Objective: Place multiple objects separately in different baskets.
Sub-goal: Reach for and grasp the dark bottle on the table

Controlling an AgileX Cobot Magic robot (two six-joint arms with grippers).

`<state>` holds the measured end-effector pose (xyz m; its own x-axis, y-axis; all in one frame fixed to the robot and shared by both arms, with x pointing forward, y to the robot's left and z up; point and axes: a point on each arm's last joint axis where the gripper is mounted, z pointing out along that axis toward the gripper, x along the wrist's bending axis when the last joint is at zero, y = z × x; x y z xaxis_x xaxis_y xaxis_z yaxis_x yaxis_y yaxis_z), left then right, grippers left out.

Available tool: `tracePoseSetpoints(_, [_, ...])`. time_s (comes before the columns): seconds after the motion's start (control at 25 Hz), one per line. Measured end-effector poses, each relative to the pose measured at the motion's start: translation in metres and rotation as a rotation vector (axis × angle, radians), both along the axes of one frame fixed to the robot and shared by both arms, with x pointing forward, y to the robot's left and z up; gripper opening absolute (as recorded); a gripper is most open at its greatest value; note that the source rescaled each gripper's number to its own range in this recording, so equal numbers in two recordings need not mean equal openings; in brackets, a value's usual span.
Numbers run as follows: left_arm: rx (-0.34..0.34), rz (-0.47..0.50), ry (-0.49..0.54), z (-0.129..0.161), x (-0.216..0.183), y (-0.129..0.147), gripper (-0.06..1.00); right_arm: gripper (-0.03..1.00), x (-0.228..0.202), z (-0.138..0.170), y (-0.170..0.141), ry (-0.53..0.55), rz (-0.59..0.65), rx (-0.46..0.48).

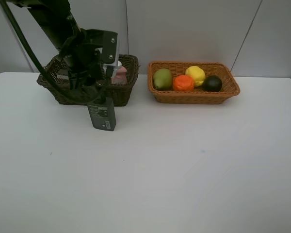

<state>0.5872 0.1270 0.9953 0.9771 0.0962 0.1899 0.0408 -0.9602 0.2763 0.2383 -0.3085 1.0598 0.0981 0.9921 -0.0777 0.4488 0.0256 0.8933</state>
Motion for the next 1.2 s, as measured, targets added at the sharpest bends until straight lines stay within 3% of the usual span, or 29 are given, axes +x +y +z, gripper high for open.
tracePoseSetpoints(0.16, [-0.021, 0.051, 0.012, 0.000, 0.000, -0.001, 0.76, 0.88, 0.000, 0.000, 0.000, 0.000, 0.000, 0.000])
tracePoseSetpoints(0.28, [-0.030, 0.078, 0.018, 0.000, 0.000, -0.001, 0.82, 0.88, 0.000, 0.000, 0.000, 0.000, 0.000, 0.000])
tracePoseSetpoints(0.64, [-0.032, 0.090, 0.024, 0.000, 0.000, -0.001, 0.86, 0.88, 0.000, 0.000, 0.000, 0.000, 0.000, 0.000])
tracePoseSetpoints(1.0, [0.004, 0.031, 0.068, -0.007, -0.007, 0.002, 0.86, 0.88, 0.000, 0.000, 0.000, 0.000, 0.000, 0.000])
tracePoseSetpoints(1.2, [0.023, -0.032, 0.037, -0.025, -0.012, 0.005, 0.86, 0.88, 0.000, 0.000, 0.000, 0.000, 0.000, 0.000])
